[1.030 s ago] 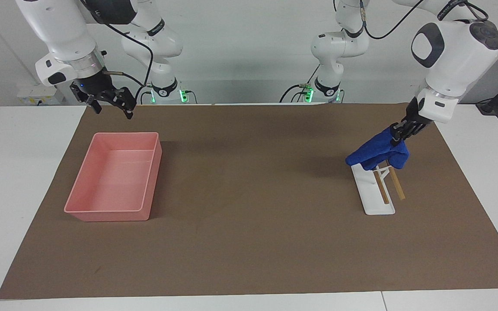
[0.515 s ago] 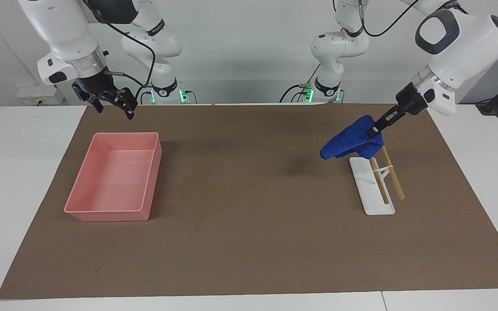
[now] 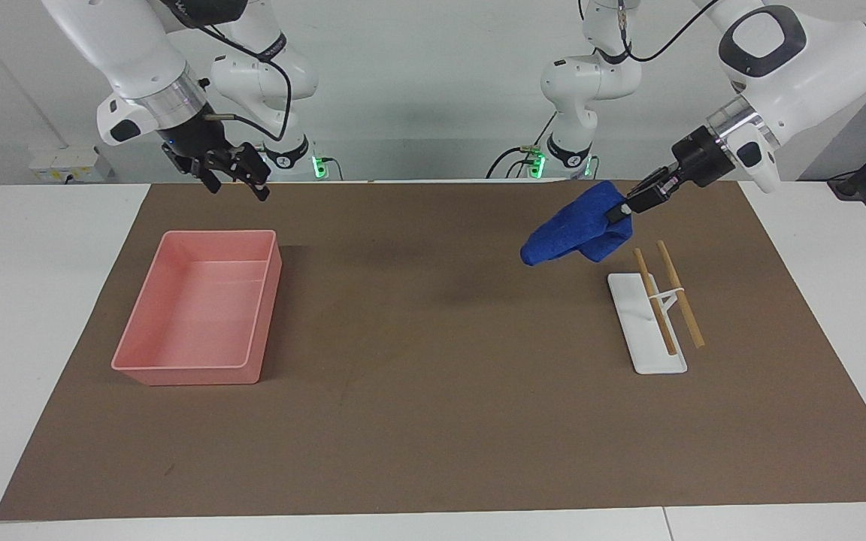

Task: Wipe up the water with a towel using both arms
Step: 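Grasp the towel with the right gripper while the left gripper holds it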

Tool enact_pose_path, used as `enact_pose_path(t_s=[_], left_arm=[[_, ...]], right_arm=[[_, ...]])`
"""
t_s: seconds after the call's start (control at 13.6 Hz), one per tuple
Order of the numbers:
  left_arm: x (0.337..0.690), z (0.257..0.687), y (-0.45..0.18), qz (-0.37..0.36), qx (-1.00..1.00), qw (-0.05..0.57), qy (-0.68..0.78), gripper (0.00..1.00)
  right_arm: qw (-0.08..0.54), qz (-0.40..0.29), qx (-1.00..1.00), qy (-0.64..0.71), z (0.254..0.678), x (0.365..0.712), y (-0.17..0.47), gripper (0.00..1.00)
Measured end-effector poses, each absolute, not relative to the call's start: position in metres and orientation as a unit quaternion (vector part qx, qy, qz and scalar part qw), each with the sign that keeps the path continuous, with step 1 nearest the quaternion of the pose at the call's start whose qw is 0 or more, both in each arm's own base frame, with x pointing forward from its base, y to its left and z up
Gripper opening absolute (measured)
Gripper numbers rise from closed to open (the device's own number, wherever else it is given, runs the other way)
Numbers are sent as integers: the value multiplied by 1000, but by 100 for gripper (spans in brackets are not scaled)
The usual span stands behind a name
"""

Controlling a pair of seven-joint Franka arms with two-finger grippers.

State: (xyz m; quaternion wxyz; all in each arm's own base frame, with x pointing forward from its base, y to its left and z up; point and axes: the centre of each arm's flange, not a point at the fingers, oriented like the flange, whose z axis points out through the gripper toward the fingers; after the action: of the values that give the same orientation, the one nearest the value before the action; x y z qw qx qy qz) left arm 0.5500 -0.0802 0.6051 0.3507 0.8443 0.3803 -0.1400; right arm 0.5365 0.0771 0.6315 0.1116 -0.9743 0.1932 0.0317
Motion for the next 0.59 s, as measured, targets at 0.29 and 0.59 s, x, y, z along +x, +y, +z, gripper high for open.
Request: enact_pose_path(t_s=[0.29, 0.59], left_arm=[[542, 622, -118, -156, 826, 377, 388, 14], [539, 625, -166, -151, 814, 391, 403, 14]], right_arm=[[175, 38, -956, 232, 639, 535, 123, 100], [219, 69, -912, 340, 646, 526, 183, 100]])
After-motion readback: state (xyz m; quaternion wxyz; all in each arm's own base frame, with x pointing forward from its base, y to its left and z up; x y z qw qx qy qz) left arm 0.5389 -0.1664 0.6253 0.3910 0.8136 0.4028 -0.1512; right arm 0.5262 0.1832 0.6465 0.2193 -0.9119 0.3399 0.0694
